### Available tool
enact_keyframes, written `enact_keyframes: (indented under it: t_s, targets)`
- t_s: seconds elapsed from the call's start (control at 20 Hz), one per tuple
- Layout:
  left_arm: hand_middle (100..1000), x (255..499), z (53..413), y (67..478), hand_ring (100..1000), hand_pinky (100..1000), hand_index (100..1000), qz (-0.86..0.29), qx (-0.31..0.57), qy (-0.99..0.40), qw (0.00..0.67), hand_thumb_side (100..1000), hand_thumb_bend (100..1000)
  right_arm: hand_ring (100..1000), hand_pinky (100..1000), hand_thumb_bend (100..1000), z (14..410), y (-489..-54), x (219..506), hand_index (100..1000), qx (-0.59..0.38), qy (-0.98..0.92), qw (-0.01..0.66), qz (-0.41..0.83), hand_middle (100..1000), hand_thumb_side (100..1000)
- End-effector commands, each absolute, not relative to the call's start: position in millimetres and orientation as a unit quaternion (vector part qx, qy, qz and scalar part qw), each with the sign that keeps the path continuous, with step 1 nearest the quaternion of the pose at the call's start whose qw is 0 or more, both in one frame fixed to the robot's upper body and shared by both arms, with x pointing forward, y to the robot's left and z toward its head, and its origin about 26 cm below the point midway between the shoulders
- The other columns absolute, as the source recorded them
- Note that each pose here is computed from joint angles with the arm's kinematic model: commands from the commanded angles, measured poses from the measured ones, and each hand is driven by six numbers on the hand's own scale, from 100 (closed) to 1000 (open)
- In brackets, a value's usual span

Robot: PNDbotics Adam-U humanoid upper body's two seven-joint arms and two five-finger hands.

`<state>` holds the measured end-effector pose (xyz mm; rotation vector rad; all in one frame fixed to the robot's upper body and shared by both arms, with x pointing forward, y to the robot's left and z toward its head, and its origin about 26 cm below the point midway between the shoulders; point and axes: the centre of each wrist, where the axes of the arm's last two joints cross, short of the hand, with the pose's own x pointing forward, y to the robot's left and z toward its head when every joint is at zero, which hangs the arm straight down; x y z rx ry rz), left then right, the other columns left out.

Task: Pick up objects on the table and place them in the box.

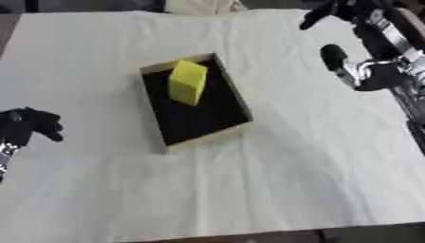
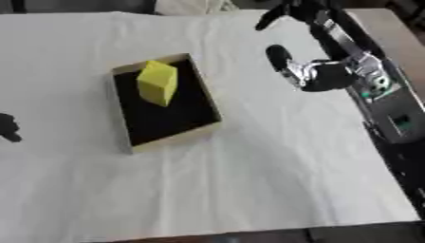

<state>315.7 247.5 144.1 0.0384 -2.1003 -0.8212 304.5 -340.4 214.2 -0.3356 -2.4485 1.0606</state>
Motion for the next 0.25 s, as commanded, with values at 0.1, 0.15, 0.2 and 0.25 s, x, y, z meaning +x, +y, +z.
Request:
enact_keyframes:
  t_s: [0.1, 0.15, 0.2, 0.25]
  targets:
    - [572, 314.6, 150.7, 251.6, 566, 795, 724, -0.328, 0.028, -0.846, 0.420, 921, 196, 672, 761, 154, 220.1, -336.6, 287.5, 951, -0.131, -0.892, 0.217, 0.375, 840, 633]
    - [572, 314.6, 150.6, 251.5, 566, 795, 724, -0.327, 0.028, -0.846, 0.421, 921, 196, 672, 761, 154, 220.1, -335.7, 286.0, 951, -0.131, -0.892, 0.217, 0.375, 840, 633]
    - [572, 314.6, 150.6, 251.5, 566, 795, 724, -0.327, 0.028, -0.846, 0.421, 921, 196, 672, 761, 154, 220.3, -335.0, 285.0, 951, -0.132, -0.891, 0.218, 0.375, 840, 633]
    - [572, 314.6, 150.6, 251.5, 566, 795, 724, -0.327, 0.028, -0.846, 0.421, 921, 196, 672, 761, 154, 220.5, -334.4, 284.4, 951, -0.132, -0.891, 0.218, 0.375, 840, 633]
